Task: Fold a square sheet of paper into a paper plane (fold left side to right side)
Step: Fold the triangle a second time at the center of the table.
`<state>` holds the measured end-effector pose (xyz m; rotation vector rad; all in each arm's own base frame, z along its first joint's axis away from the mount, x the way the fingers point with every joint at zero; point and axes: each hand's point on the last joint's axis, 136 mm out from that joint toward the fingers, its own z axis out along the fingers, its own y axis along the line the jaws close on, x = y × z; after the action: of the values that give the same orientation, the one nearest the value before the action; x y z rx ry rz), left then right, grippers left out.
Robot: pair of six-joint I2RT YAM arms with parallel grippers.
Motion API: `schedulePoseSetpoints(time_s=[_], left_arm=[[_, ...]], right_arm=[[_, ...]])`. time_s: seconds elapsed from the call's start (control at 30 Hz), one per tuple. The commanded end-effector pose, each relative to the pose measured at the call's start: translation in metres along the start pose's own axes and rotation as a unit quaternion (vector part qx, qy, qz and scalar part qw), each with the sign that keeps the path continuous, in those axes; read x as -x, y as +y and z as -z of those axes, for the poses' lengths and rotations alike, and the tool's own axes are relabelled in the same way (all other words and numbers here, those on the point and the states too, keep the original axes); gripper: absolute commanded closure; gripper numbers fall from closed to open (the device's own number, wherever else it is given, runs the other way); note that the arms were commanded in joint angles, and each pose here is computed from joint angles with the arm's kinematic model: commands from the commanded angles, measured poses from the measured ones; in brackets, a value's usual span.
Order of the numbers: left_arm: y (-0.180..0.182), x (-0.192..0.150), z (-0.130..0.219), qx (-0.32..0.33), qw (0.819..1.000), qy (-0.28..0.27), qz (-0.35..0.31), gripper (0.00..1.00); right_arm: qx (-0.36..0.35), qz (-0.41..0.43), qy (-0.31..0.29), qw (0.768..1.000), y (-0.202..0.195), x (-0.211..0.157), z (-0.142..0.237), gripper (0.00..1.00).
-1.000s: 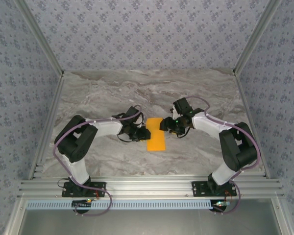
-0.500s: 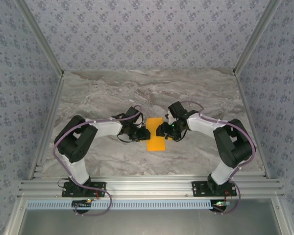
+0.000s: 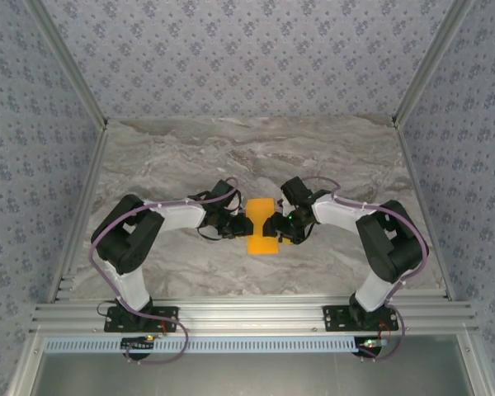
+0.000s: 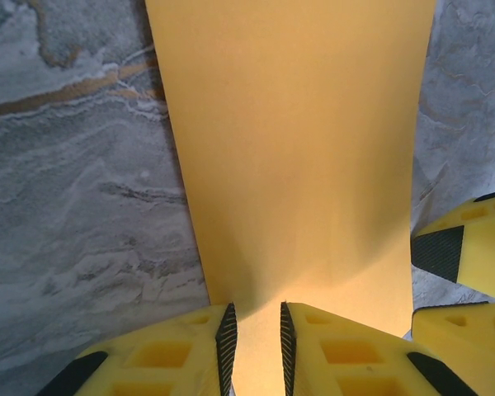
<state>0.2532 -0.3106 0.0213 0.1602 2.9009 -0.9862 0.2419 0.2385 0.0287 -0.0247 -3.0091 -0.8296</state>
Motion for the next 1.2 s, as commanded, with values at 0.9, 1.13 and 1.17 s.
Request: schedulePoseSetpoints(time_s=[0.9, 1.13, 1.17], left_arm=[[-0.035, 0.023, 0.044, -0.018, 0.995, -0.086, -0.056, 0.61], [-0.038, 0.016, 0.095, -0.014, 0.978, -0.176, -0.114, 0.47], [-0.038, 0.012, 0.100, -0.013, 0.975, -0.183, -0.123, 0.45]], right_arm=[[0.053, -0.030, 0.002, 0.998, 0.017, 0.007, 0.001, 0.44], [0.082, -0.038, -0.006, 0.996, 0.027, 0.025, 0.006, 0.45], [0.083, -0.039, -0.005, 0.996, 0.027, 0.028, 0.005, 0.45]])
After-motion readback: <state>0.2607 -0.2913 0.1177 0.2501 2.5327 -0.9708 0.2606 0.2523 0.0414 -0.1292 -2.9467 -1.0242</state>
